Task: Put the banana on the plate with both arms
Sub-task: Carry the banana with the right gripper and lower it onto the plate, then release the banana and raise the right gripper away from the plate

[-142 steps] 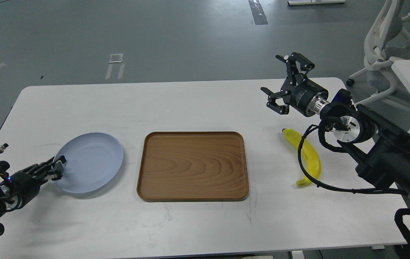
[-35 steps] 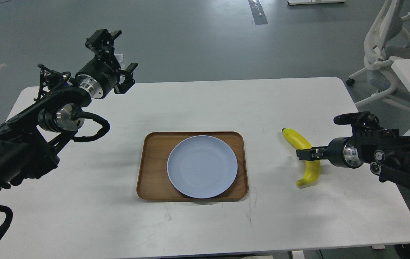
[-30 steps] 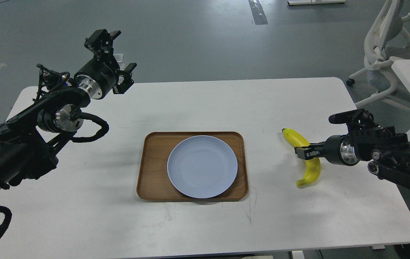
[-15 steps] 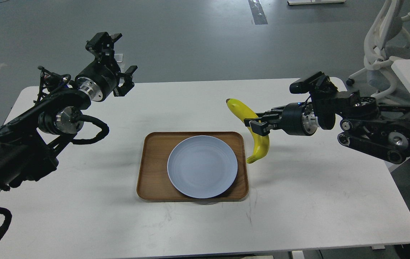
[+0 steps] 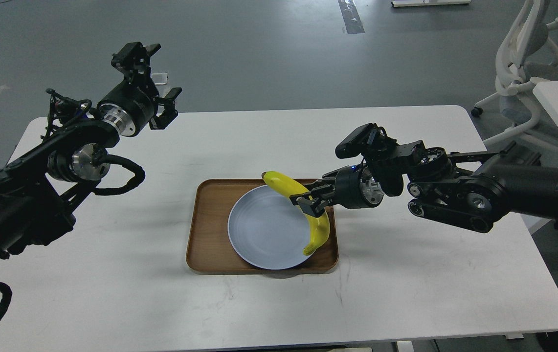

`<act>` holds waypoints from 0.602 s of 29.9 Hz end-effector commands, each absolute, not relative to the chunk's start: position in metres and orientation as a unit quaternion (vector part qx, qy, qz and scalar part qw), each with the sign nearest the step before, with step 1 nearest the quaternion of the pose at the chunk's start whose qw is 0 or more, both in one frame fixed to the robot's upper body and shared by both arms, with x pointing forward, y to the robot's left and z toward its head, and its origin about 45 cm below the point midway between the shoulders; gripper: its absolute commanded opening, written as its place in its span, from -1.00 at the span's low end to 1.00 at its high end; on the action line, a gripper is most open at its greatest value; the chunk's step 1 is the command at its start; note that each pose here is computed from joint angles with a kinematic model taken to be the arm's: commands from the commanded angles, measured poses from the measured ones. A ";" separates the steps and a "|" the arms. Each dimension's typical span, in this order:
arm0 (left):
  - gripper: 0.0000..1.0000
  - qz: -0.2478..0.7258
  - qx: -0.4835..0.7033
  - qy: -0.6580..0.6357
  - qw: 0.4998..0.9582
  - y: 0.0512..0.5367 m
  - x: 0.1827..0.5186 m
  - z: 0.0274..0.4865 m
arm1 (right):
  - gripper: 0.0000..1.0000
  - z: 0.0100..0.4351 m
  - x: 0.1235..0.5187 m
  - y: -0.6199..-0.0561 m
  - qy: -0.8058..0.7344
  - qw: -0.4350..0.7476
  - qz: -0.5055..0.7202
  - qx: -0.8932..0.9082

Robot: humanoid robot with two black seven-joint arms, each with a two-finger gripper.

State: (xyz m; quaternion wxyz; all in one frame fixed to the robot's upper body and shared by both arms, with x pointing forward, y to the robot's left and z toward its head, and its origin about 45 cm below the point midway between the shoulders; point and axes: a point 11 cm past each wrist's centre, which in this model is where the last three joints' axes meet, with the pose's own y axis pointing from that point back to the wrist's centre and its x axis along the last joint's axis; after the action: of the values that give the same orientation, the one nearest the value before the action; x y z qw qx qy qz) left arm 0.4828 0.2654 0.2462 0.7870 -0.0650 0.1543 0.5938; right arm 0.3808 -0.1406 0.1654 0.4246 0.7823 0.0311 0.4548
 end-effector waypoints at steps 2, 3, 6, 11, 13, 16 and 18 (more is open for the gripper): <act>0.96 0.594 -0.065 0.154 0.787 0.266 0.483 0.246 | -0.95 0.158 0.379 -0.137 0.029 0.424 0.447 0.787; 0.95 0.594 -0.065 0.154 0.787 0.266 0.483 0.246 | -0.82 0.157 0.379 -0.138 0.028 0.425 0.446 0.788; 0.96 0.594 -0.068 0.152 0.787 0.265 0.483 0.246 | 0.17 0.159 0.381 -0.137 0.021 0.423 0.444 0.790; 0.96 0.593 -0.080 0.143 0.788 0.262 0.483 0.248 | 0.94 0.163 0.382 -0.133 -0.006 0.411 0.418 0.810; 0.96 0.591 -0.081 0.145 0.789 0.258 0.482 0.247 | 0.98 0.166 0.384 -0.132 -0.018 0.408 0.406 0.817; 0.96 0.589 -0.082 0.145 0.791 0.258 0.482 0.247 | 0.99 0.173 0.389 -0.130 -0.035 0.399 0.400 0.824; 0.96 0.586 -0.082 0.146 0.793 0.258 0.482 0.247 | 0.99 0.181 0.394 -0.129 -0.054 0.390 0.395 0.830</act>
State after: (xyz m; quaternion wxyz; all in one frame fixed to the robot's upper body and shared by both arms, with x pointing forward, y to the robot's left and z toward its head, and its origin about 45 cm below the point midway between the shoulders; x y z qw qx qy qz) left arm 0.4823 0.2582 0.2473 0.7904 -0.0813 0.1451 0.5895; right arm 0.3879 -0.1298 0.1715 0.4006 0.8230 -0.0318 0.4016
